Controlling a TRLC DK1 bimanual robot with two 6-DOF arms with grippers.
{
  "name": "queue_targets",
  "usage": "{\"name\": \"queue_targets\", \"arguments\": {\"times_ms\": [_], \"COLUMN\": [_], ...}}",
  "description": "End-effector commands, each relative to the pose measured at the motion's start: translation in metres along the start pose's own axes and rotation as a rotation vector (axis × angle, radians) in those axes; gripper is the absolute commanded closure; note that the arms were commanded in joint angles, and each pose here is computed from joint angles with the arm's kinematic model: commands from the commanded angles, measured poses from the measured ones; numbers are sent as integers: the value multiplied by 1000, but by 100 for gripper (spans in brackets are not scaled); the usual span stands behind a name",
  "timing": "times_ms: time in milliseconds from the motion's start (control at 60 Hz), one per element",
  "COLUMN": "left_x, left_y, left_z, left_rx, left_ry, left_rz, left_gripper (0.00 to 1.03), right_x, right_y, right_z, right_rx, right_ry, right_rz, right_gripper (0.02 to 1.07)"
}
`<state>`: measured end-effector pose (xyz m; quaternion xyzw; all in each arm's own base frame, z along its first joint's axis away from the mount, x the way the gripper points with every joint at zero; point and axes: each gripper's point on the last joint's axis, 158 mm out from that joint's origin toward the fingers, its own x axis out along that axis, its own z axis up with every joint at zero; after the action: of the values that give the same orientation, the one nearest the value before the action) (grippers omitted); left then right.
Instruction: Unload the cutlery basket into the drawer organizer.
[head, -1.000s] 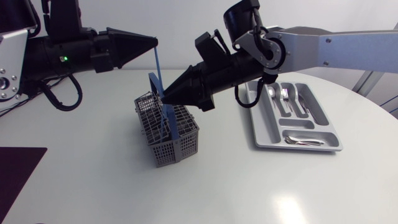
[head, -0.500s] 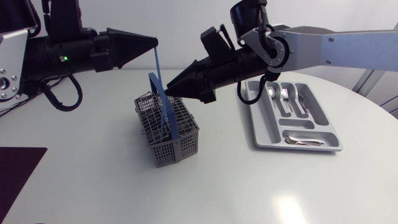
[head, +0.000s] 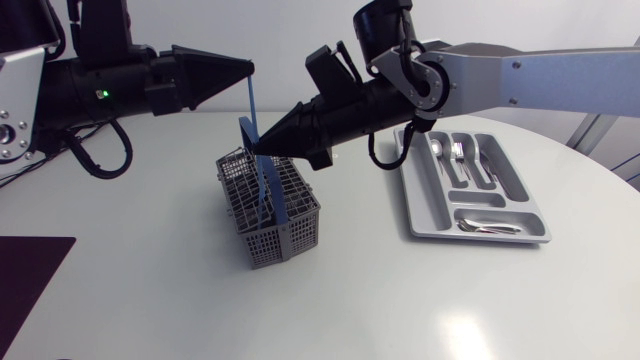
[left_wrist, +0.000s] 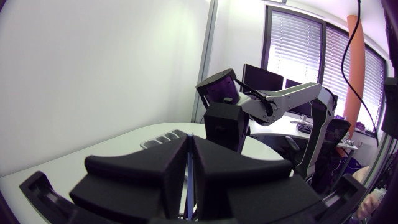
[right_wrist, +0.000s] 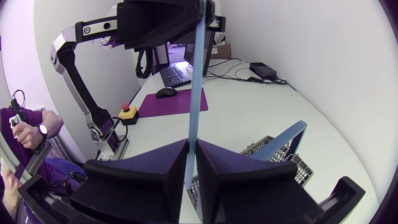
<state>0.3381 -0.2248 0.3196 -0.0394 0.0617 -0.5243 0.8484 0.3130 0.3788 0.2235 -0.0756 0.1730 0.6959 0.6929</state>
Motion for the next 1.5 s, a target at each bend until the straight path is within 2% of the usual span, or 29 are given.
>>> {"name": "queue_targets", "arguments": {"times_ms": [0,267,317,417,483,583,717,833,917,950,1117,1367,1483], "left_x": [2,3,2,-4,-12,-24,-40,-48,-49,-49,-43,-35,-26], "left_y": [-2,-2,0,7,15,25,39,52,54,54,52,61,70], "left_z": [12,12,14,21,29,37,39,26,8,2,-31,-78,-113], "left_rx": [7,5,6,9,17,19,16,12,26,31,41,78,107], "left_ry": [-19,-19,-23,-34,-48,-63,-70,-55,-27,-12,86,223,322], "left_rz": [-17,-17,-13,11,36,67,105,140,147,145,132,137,140], "left_gripper": [88,86,77,45,29,20,20,21,21,27,39,39,39], "right_x": [8,8,7,4,0,-11,-27,-46,-63,-70,-109,-160,-178], "right_y": [-3,-2,-3,-3,-1,-2,-2,-5,-7,-8,-17,-44,-57], "right_z": [-3,-6,-7,-8,-7,-8,-11,-16,-17,-18,-22,-54,-75], "right_rx": [29,34,39,45,45,50,60,73,84,89,120,210,251], "right_ry": [6,14,16,18,17,18,17,8,-3,-9,-34,2,18], "right_rz": [6,4,3,0,-6,-21,-39,-67,-87,-95,-161,-282,-323], "right_gripper": [101,101,101,101,101,101,101,101,101,101,101,101,101]}}
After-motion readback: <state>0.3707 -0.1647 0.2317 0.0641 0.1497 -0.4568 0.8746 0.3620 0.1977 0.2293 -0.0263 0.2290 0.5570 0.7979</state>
